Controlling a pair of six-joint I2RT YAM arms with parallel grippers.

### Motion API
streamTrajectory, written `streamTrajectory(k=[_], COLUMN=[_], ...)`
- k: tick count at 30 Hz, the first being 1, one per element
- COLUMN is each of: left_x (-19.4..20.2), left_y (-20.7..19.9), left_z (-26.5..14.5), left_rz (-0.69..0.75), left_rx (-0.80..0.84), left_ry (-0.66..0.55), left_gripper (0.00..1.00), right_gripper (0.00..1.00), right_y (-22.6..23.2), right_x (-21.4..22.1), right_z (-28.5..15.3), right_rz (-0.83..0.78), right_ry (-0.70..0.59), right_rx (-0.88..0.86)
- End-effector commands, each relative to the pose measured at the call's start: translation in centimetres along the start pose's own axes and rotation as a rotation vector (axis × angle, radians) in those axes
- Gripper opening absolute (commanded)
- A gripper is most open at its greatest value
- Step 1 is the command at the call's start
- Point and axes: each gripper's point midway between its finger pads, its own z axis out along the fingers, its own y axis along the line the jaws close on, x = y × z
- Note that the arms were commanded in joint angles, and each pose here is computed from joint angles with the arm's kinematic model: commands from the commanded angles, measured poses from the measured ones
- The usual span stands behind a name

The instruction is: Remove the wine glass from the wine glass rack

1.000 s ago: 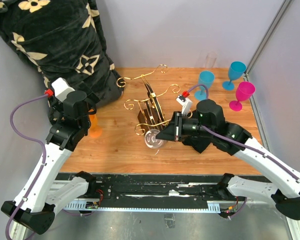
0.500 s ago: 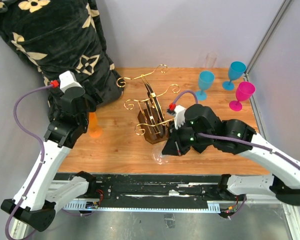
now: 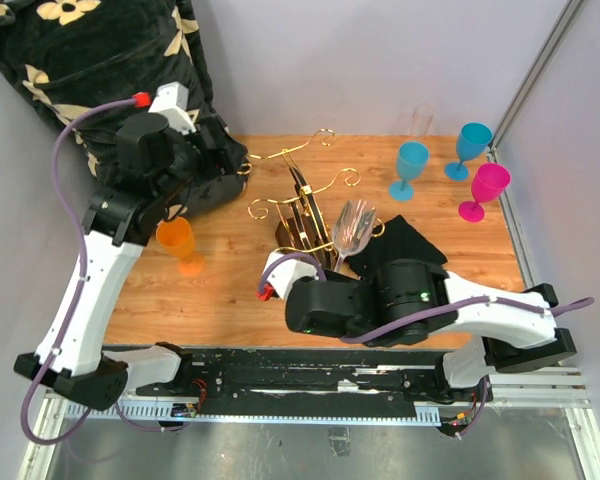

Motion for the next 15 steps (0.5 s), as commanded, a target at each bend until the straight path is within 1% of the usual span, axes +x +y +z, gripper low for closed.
streamTrajectory(k=[1, 3, 4, 5, 7, 11, 13, 15], left_x=[2.1, 2.1, 2.0, 2.0, 2.0, 1.2, 0.6, 0.4], left_y=[-4.7, -6.0, -6.7, -7.5, -8.6, -11.1, -11.9, -12.7], left_z=[0.4, 0.3, 0.3, 0.1, 0.0, -1.3, -2.0, -2.6], left_rz=[0.002, -0.011, -0.016, -0.018, -0.018, -0.011, -0.014, -0.024], left_rx=[0.241, 0.311, 0.347, 0.390, 0.457, 0.612, 0.661, 0.712], left_ry=[0.161, 0.177, 0.182, 0.188, 0.198, 0.187, 0.173, 0.180], left_gripper=[0.82, 0.82, 0.83, 0.83, 0.84, 0.85, 0.88, 0.89], right_gripper=[0.01, 0.01, 0.01, 0.01, 0.01, 0.01, 0.01, 0.01], right_y=[-6.3, -6.8, -6.5, -6.4, -6.1, -6.9, -7.5, -7.8], right_x=[-1.1, -2.8, -4.6, -5.4, -6.5, -7.4, -7.4, -7.4], right_z=[0.3, 0.4, 0.5, 0.6, 1.1, 2.5, 3.2, 4.0], right_rz=[-0.372, -0.420, -0.403, -0.426, -0.499, -0.558, -0.567, -0.594], right_ry=[-0.017, -0.126, -0.219, -0.268, -0.320, -0.322, -0.313, -0.292], right_rx=[0.370, 0.409, 0.417, 0.421, 0.421, 0.395, 0.369, 0.358])
